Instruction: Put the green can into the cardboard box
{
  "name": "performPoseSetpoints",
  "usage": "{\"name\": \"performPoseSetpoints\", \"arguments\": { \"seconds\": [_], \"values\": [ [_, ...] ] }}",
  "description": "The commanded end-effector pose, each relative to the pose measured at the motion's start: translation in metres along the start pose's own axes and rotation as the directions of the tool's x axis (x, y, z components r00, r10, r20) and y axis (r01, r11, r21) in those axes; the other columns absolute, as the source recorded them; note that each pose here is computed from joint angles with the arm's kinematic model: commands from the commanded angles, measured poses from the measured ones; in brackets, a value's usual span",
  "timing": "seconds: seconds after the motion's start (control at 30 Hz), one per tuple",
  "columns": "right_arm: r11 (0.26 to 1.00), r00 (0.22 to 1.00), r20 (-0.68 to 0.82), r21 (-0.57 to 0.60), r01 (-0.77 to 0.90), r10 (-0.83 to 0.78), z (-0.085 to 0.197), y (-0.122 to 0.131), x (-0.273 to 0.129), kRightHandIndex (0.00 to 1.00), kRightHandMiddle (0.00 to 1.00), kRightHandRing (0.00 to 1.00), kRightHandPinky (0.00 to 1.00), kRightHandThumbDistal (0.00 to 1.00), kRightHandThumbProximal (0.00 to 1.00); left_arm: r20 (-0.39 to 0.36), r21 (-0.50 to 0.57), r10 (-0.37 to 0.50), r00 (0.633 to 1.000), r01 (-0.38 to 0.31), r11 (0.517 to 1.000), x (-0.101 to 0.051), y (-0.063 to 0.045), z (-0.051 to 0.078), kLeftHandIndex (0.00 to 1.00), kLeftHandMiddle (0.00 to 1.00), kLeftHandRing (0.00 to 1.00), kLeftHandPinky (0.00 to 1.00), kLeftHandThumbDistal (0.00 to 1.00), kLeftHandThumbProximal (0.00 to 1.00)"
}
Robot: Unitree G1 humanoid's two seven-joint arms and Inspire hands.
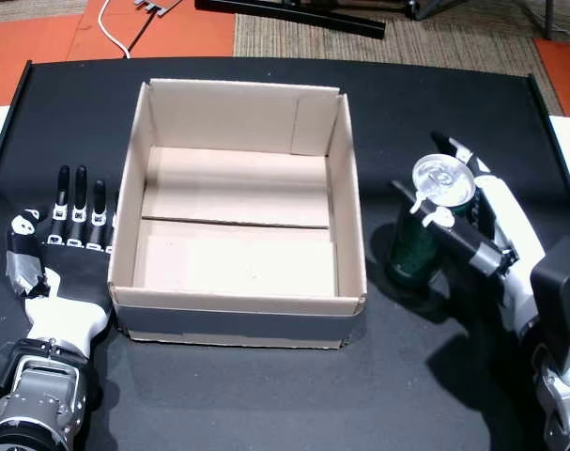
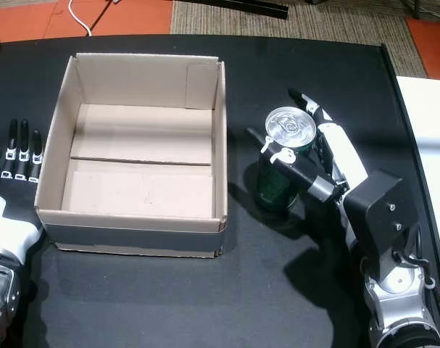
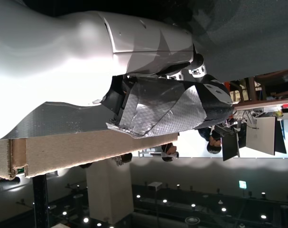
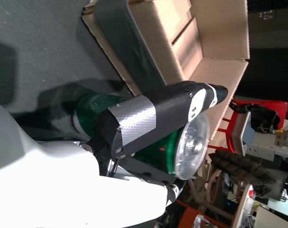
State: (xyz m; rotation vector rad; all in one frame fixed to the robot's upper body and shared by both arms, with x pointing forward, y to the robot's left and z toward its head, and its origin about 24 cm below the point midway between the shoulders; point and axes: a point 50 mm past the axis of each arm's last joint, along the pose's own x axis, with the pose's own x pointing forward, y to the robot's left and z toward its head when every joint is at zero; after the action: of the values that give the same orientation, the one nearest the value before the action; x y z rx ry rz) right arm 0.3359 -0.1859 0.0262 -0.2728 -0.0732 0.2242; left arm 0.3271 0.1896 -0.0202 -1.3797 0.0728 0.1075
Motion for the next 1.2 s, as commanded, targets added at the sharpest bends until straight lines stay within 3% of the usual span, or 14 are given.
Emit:
{"name": "performPoseSetpoints", "arguments": {
  "seconds": [0.0, 0.13, 0.27, 0.47, 0.7, 0.8, 0.9, 1.0, 1.07, 1.17],
  "values": [
    [1.0, 1.0, -0.006, 0.02, 0.004, -0.004, 0.001, 0.001, 0.003, 1.0, 1.0, 1.0, 1.0, 1.0, 0.58, -0.028, -0.005, 0.112, 0.993, -0.112, 0.994, -0.011, 0.02, -0.006, 0.46, 0.46, 0.57, 0.74, 0.01, 0.81],
    [0.998, 1.0, -0.019, 0.062, 0.003, -0.001, 0.002, 0.004, 0.007, 1.0, 1.0, 1.0, 1.0, 1.0, 0.55, -0.019, -0.018, 0.123, 0.992, -0.123, 0.992, -0.009, 0.017, -0.005, 0.47, 0.46, 0.57, 0.77, 0.0, 0.85],
    [0.994, 1.0, -0.031, 0.111, 0.006, -0.003, 0.002, 0.006, 0.009, 1.0, 1.0, 1.0, 1.0, 1.0, 0.53, -0.017, -0.013, 0.112, 0.994, -0.113, 0.994, -0.01, 0.018, -0.003, 0.45, 0.46, 0.58, 0.76, 0.0, 0.83],
    [0.996, 0.999, -0.048, 0.093, 0.014, -0.009, -0.002, 0.006, 0.006, 1.0, 1.0, 1.0, 1.0, 1.0, 0.57, -0.012, -0.021, 0.117, 0.993, -0.117, 0.993, -0.01, 0.018, -0.003, 0.47, 0.47, 0.57, 0.74, 0.0, 0.84],
    [0.997, 0.998, -0.063, 0.067, 0.031, -0.027, -0.008, 0.006, 0.001, 1.0, 0.98, 0.99, 0.98, 1.0, 0.49, -0.009, -0.013, 0.121, 0.993, -0.121, 0.993, -0.01, 0.018, -0.002, 0.47, 0.46, 0.57, 0.73, 0.0, 0.82],
    [0.997, 0.996, -0.077, 0.064, 0.04, -0.035, -0.01, 0.006, -0.001, 0.99, 0.95, 0.94, 0.92, 0.9, 0.4, -0.006, -0.007, 0.115, 0.993, -0.115, 0.993, -0.011, 0.019, -0.001, 0.47, 0.46, 0.58, 0.78, 0.0, 0.83],
    [0.994, 0.995, -0.096, 0.094, 0.05, -0.041, -0.013, 0.007, -0.002, 0.99, 0.92, 0.9, 0.88, 0.83, 0.37, -0.001, -0.017, 0.11, 0.994, -0.11, 0.994, -0.011, 0.019, 0.001, 0.46, 0.46, 0.58, 0.74, 0.0, 0.82],
    [0.995, 0.994, -0.094, 0.088, 0.056, -0.048, -0.014, 0.007, -0.003, 0.93, 0.86, 0.84, 0.83, 0.58, 0.29, -0.001, -0.019, 0.105, 0.994, -0.105, 0.994, -0.011, 0.019, 0.002, 0.47, 0.47, 0.6, 0.72, 0.0, 0.82],
    [0.996, 0.994, -0.097, 0.069, 0.06, -0.053, -0.014, 0.008, -0.004, 0.89, 0.83, 0.8, 0.79, 0.34, 0.19, -0.002, -0.015, 0.105, 0.994, -0.105, 0.994, -0.011, 0.019, 0.002, 0.47, 0.47, 0.6, 0.75, 0.0, 0.83],
    [0.996, 0.993, -0.1, 0.061, 0.066, -0.06, -0.016, 0.008, -0.005, 0.83, 0.77, 0.74, 0.75, 0.11, 0.0, -0.001, -0.013, 0.111, 0.994, -0.111, 0.994, -0.012, 0.02, 0.001, 0.46, 0.47, 0.6, 0.76, 0.0, 0.82]
  ]
}}
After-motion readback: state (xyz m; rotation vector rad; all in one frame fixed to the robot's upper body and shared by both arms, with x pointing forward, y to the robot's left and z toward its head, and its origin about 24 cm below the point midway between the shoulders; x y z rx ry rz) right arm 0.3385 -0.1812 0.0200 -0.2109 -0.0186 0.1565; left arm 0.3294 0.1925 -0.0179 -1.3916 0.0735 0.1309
